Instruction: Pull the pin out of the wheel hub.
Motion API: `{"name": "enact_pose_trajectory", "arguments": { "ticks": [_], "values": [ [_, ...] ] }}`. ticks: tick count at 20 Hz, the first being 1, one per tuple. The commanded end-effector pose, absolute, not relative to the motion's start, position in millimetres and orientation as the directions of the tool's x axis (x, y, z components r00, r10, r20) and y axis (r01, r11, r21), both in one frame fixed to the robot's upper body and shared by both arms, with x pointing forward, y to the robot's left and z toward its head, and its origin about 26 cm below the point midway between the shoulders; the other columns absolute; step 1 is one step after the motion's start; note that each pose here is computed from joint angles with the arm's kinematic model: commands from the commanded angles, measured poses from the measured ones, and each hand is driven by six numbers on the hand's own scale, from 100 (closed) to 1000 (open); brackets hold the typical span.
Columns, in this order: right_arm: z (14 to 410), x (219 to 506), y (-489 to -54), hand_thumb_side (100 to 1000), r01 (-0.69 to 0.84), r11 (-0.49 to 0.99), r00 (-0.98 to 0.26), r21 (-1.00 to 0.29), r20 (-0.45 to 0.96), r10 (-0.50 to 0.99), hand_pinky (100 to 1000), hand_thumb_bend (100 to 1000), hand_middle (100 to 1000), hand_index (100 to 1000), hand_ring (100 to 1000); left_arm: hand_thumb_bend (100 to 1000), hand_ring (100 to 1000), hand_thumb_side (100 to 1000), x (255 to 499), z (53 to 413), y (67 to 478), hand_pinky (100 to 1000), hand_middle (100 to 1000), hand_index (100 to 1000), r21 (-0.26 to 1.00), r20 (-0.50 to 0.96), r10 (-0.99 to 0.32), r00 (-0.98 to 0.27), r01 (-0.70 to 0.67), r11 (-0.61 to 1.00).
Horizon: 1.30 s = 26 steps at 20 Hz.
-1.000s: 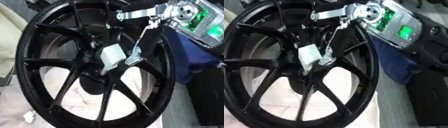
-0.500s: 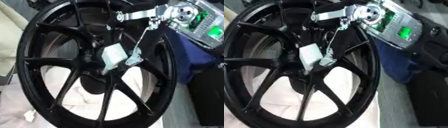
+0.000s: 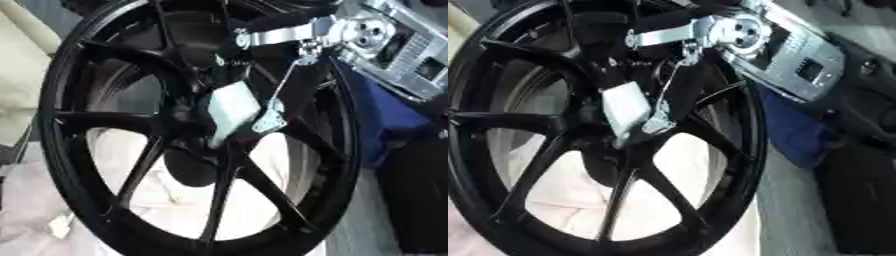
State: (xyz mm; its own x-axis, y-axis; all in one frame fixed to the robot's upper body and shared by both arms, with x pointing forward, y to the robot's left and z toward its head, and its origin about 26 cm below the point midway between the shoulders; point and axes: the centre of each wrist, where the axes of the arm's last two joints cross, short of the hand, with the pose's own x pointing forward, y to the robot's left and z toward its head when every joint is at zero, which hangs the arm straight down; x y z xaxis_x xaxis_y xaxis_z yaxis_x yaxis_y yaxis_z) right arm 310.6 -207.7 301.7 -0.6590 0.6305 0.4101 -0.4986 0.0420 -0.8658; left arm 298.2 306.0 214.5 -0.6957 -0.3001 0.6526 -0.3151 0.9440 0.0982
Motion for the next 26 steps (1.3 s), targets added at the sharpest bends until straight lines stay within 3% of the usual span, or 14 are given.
{"name": "enact_pose_trajectory", "arguments": {
  "ticks": [1, 14, 26],
  "values": [
    [308, 311, -213, 100, -0.486, 0.051, -0.654, -0.873, 0.401, 0.642, 722, 392, 570, 594, 623, 273, 538, 650, 295, 223, 307, 924, 524, 695, 0.098, 0.626, -0.311, -0.715, -0.324, 0.941],
    [321, 300, -210, 101, -0.533, 0.098, -0.641, -0.840, 0.477, 0.602, 681, 368, 483, 503, 576, 273, 538, 651, 295, 222, 308, 927, 522, 696, 0.101, 0.633, -0.319, -0.706, -0.333, 0.937],
    [338, 293, -216, 227, -0.518, 0.135, -0.643, -0.845, 0.488, 0.590, 650, 351, 445, 460, 549, 271, 540, 652, 294, 221, 311, 930, 522, 698, 0.101, 0.638, -0.326, -0.698, -0.344, 0.934]
  ]
}}
